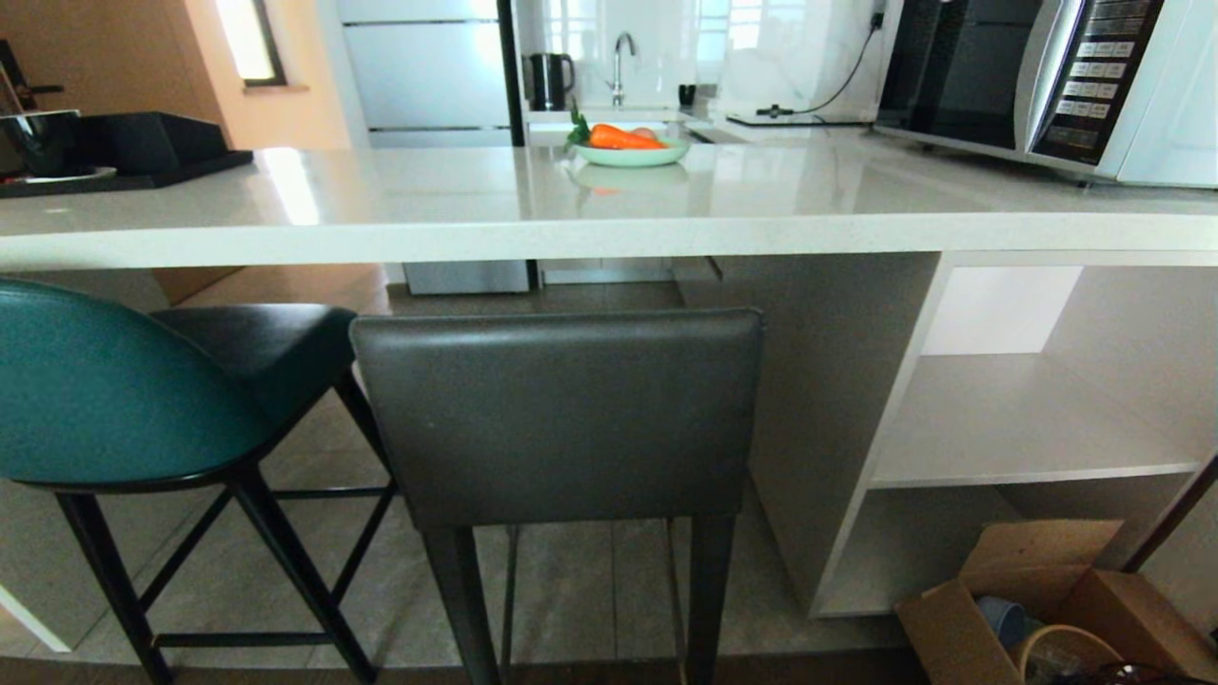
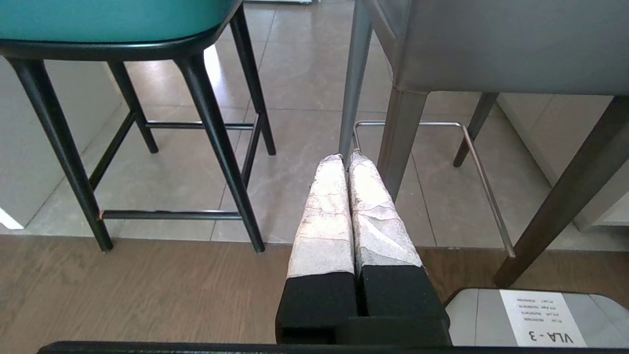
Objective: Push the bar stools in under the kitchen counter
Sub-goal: Pull the gray chair out from under the dining table
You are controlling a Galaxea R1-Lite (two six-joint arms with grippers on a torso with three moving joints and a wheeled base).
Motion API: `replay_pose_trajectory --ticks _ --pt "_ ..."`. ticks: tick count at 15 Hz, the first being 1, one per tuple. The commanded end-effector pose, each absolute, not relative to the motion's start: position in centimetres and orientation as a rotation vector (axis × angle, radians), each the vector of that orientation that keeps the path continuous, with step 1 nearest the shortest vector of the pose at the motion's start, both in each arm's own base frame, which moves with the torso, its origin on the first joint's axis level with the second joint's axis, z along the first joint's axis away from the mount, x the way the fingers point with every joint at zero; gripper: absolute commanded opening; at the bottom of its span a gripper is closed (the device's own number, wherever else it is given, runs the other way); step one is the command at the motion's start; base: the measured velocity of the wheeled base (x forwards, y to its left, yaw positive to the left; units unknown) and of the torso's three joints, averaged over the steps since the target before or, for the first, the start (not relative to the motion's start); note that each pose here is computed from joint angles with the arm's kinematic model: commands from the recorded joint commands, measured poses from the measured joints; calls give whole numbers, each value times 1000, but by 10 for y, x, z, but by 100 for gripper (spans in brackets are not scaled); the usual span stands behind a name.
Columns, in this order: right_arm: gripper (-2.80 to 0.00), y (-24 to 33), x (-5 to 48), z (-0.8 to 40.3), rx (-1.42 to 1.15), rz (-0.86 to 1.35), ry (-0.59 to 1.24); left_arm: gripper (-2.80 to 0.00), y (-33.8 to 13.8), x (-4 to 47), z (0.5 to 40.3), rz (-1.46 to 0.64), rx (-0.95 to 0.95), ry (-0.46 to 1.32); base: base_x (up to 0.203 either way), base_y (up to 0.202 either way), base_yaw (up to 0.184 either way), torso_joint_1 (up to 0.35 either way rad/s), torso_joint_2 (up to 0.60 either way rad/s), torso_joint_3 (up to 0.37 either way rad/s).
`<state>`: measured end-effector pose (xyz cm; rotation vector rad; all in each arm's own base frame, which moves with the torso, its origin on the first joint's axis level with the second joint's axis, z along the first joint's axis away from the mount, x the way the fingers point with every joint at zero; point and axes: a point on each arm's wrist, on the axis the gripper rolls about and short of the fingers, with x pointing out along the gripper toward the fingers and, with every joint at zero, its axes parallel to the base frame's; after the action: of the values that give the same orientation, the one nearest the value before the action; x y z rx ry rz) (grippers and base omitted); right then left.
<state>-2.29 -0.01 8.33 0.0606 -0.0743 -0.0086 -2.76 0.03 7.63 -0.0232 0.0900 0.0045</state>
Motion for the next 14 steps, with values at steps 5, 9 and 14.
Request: replay_pose_trajectory --ticks 5,9,14 --pt "-280 0 -21 76 61 -9 -46 -280 0 -28 76 6 -24 90 0 0 0 1 3 22" --pt "-280 0 -21 76 60 -9 -48 -280 0 -28 76 6 -24 90 0 0 0 0 0 0" --pt "-280 0 -21 76 61 -9 -48 -280 0 -28 76 4 -24 90 0 0 0 0 0 0"
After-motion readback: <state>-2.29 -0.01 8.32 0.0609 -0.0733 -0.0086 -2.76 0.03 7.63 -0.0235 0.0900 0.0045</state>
